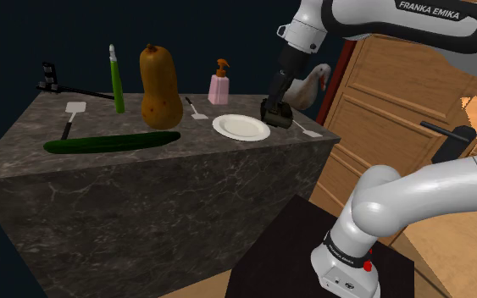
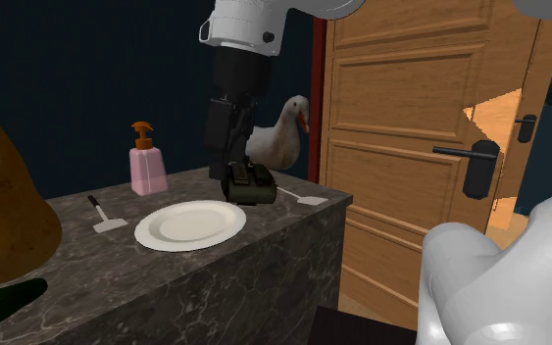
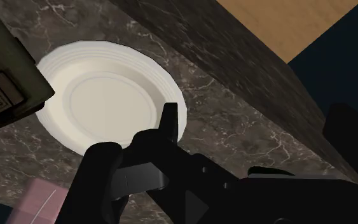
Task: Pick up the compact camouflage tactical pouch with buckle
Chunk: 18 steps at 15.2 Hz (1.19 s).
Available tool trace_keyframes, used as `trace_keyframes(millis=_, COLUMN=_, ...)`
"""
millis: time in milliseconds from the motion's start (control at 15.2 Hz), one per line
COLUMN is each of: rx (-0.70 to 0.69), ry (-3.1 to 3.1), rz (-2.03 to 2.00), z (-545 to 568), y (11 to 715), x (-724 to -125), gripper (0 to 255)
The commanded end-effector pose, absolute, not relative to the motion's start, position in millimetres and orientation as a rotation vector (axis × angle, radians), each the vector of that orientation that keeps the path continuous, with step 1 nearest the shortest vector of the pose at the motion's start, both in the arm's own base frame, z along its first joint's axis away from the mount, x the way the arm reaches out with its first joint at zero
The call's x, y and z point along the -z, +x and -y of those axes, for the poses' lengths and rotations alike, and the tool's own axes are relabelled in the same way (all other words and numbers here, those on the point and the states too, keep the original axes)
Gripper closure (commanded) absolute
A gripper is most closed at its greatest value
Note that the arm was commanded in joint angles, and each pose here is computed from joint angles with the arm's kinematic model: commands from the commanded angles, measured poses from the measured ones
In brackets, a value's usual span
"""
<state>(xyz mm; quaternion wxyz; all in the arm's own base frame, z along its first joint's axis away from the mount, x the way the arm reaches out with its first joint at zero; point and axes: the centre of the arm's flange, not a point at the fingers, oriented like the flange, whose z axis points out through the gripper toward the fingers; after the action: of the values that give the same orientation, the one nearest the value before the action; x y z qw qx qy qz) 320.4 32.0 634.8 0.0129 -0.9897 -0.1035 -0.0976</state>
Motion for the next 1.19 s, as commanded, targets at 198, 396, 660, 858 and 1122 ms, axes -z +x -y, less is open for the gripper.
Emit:
trace_keyframes(millis=198, rx=0.299, ry=-3.078, rz=0.390, z=7, y=330, x=-630, gripper=0)
trace_keyframes(millis=396, rx=0.294, ry=-3.070, rz=0.457, z=45, y=340, x=-626, gripper=0)
trace_keyframes(millis=660, rx=0.287, ry=-3.058, rz=0.546, z=96, y=357, x=-620, gripper=0)
trace_keyframes(millis=858, rx=0.282, ry=-3.047, rz=0.613, z=133, y=372, x=-616, gripper=0)
trace_keyframes(millis=1122, rx=0.274, ry=-3.030, rz=0.701, z=181, y=394, x=-611, gripper=0)
